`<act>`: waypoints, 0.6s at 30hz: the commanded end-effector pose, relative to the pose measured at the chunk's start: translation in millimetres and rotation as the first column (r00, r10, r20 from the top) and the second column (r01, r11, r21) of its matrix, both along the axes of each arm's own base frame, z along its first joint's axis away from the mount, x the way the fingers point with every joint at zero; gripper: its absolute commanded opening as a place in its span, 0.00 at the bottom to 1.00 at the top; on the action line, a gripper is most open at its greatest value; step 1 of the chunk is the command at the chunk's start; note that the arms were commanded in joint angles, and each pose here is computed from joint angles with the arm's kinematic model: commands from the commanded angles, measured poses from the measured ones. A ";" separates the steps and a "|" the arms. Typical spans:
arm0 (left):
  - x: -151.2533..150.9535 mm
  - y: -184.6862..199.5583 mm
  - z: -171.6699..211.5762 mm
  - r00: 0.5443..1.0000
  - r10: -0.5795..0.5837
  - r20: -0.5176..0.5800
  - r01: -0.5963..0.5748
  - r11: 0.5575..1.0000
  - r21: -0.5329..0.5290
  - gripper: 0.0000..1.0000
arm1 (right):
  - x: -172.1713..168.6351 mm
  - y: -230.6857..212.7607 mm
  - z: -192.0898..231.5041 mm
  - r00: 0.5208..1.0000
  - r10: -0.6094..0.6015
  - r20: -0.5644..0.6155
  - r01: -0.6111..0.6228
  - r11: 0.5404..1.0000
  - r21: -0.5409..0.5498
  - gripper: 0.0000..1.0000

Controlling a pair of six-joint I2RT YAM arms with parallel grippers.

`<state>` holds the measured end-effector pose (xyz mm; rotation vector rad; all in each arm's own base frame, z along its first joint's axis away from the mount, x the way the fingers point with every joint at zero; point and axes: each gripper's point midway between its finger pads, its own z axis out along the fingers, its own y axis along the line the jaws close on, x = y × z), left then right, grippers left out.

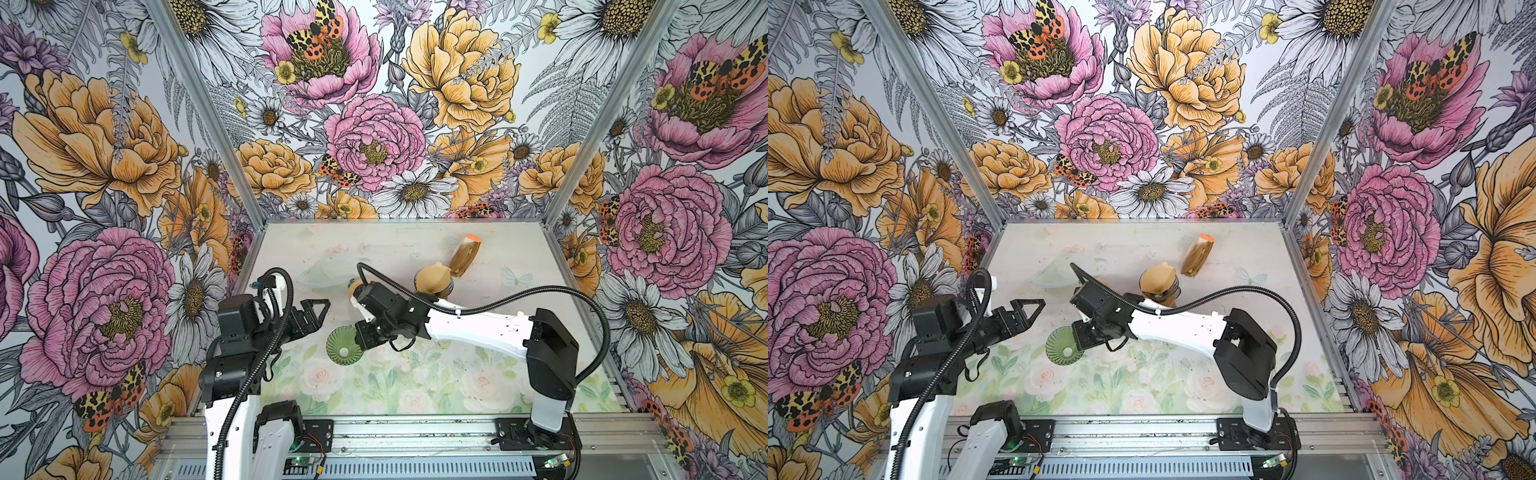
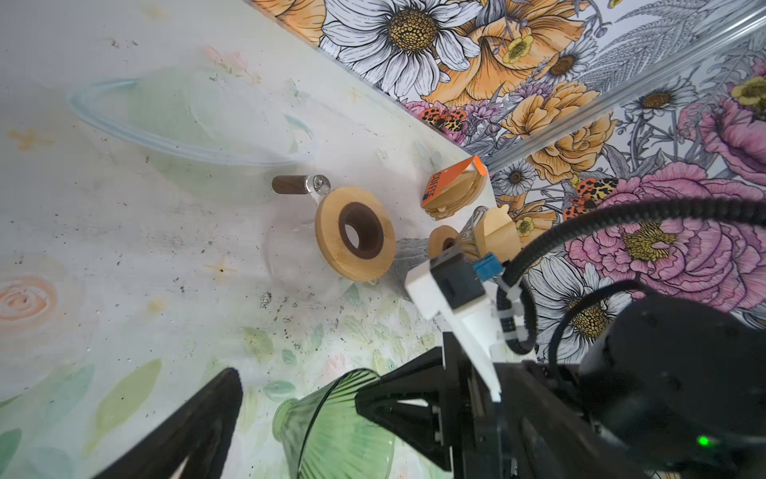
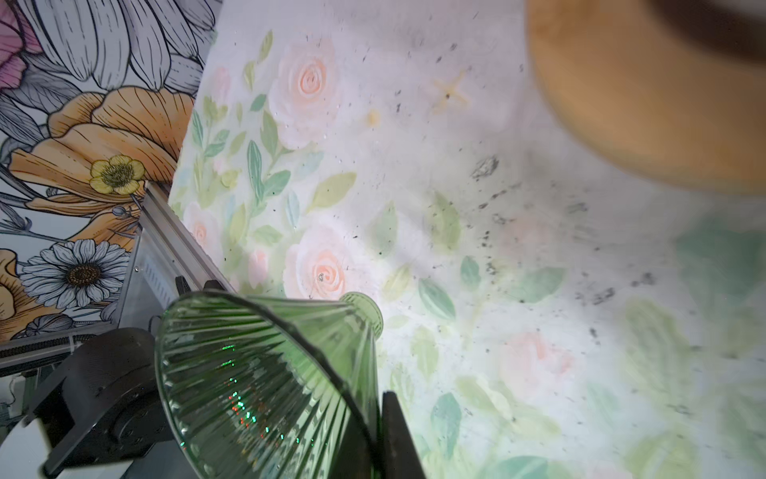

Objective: Place the coffee filter in the dripper
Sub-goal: 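Grasp the green dripper rim with right gripper and lift it, then carry the green dripper with right gripper over the wooden ring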

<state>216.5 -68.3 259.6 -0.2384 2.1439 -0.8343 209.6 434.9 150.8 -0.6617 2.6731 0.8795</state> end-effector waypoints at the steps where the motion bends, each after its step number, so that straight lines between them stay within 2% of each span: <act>1: -1.5 -11.8 12.0 0.994 -0.085 0.069 0.087 0.996 -0.023 0.99 | 15.5 -21.2 34.5 0.998 -0.002 0.066 0.001 1.000 0.013 0.06; 7: -5.5 -30.8 31.1 0.968 -0.197 0.155 0.209 0.976 -0.067 0.99 | 40.5 -45.0 66.7 0.995 -0.006 0.103 0.007 1.000 -0.006 0.06; 10: -4.5 -35.3 36.6 0.959 -0.218 0.182 0.234 0.969 -0.075 0.99 | 55.1 -53.7 82.1 0.994 -0.012 0.108 0.013 1.000 -0.011 0.06; 18: 14.8 -21.8 19.8 0.982 -0.143 0.124 0.149 0.988 -0.041 0.99 | 93.6 -60.6 99.4 0.993 -0.015 0.116 0.021 0.998 -0.052 0.07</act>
